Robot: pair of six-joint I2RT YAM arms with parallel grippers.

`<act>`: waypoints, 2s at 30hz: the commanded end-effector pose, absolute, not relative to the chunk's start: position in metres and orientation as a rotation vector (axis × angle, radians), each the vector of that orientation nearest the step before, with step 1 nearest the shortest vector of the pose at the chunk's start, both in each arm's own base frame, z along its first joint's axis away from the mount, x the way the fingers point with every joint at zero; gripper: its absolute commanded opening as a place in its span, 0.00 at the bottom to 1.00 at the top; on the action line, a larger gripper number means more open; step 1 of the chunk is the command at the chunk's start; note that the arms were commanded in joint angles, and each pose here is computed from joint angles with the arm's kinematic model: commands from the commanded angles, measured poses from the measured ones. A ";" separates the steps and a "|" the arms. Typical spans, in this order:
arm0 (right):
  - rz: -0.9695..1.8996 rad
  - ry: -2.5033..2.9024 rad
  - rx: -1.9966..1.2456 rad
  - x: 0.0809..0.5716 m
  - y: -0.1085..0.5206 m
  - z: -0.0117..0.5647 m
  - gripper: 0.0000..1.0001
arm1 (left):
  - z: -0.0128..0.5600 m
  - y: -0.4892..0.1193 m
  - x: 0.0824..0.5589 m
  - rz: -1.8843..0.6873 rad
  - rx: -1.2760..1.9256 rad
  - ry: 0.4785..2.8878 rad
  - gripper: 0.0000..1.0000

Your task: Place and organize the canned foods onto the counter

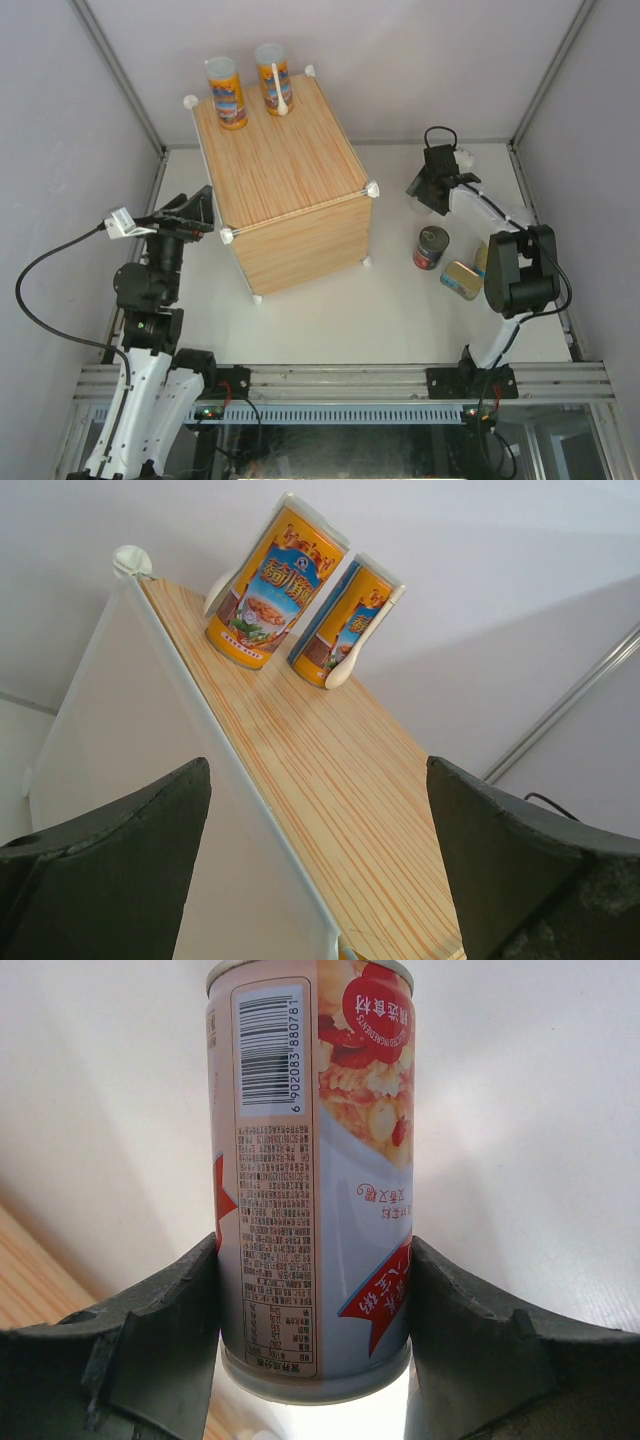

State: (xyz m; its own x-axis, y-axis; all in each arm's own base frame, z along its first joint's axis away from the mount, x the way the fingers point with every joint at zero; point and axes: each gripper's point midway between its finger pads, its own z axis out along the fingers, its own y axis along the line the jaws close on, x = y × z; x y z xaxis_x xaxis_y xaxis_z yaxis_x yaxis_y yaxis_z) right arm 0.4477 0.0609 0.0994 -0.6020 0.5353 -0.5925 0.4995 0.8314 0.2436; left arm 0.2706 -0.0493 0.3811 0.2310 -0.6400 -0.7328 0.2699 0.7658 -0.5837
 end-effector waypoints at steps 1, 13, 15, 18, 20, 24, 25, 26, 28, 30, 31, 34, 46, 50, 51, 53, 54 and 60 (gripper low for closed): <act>0.162 2.125 0.715 0.472 0.060 0.170 0.00 | 0.374 -0.047 0.274 -0.639 -0.379 1.185 0.92; 0.301 1.989 0.682 0.429 0.074 0.245 0.00 | 0.372 -0.044 0.275 -0.631 -0.402 1.177 0.92; 0.361 1.969 0.680 0.418 0.081 0.254 0.00 | 0.371 -0.043 0.275 -0.628 -0.407 1.175 0.92; 0.429 1.952 0.671 0.396 0.097 0.263 0.00 | 0.370 -0.039 0.274 -0.618 -0.422 1.167 0.93; 0.466 1.934 0.663 0.379 0.108 0.269 0.00 | 0.371 -0.038 0.273 -0.617 -0.425 1.162 0.92; 0.518 1.919 0.658 0.343 0.127 0.274 0.00 | 0.372 -0.038 0.272 -0.617 -0.423 1.156 0.92; 0.532 1.915 0.656 0.335 0.131 0.274 0.00 | 0.372 -0.037 0.271 -0.616 -0.423 1.155 0.93; 0.553 1.911 0.649 0.325 0.136 0.276 0.00 | 0.372 -0.037 0.271 -0.616 -0.421 1.153 0.93; 0.579 1.905 0.645 0.308 0.142 0.278 0.00 | 0.373 -0.036 0.270 -0.616 -0.420 1.147 0.92; 0.602 1.897 0.650 0.291 0.145 0.279 0.00 | 0.374 -0.035 0.269 -0.613 -0.421 1.141 0.92; 0.620 1.896 0.649 0.284 0.147 0.280 0.00 | 0.374 -0.034 0.268 -0.609 -0.424 1.138 0.92; 0.681 1.910 0.634 0.263 0.158 0.277 0.00 | 0.374 -0.033 0.267 -0.606 -0.428 1.132 0.92; 0.969 1.996 0.597 0.203 0.241 0.262 0.00 | 0.376 -0.029 0.264 -0.624 -0.459 1.106 0.92; 1.041 2.045 0.630 0.186 0.268 0.254 0.00 | 0.376 -0.028 0.264 -0.623 -0.461 1.104 0.92; 1.065 2.057 0.639 0.180 0.275 0.253 0.00 | 0.377 -0.028 0.263 -0.624 -0.459 1.101 0.92; 1.093 2.083 0.664 0.174 0.286 0.248 0.00 | 0.378 -0.028 0.262 -0.622 -0.461 1.099 0.92; 1.111 2.097 0.688 0.172 0.291 0.246 0.00 | 0.378 -0.027 0.262 -0.622 -0.462 1.096 0.93; 1.236 2.157 0.874 0.160 0.314 0.230 0.00 | 0.378 -0.027 0.262 -0.618 -0.464 1.096 0.93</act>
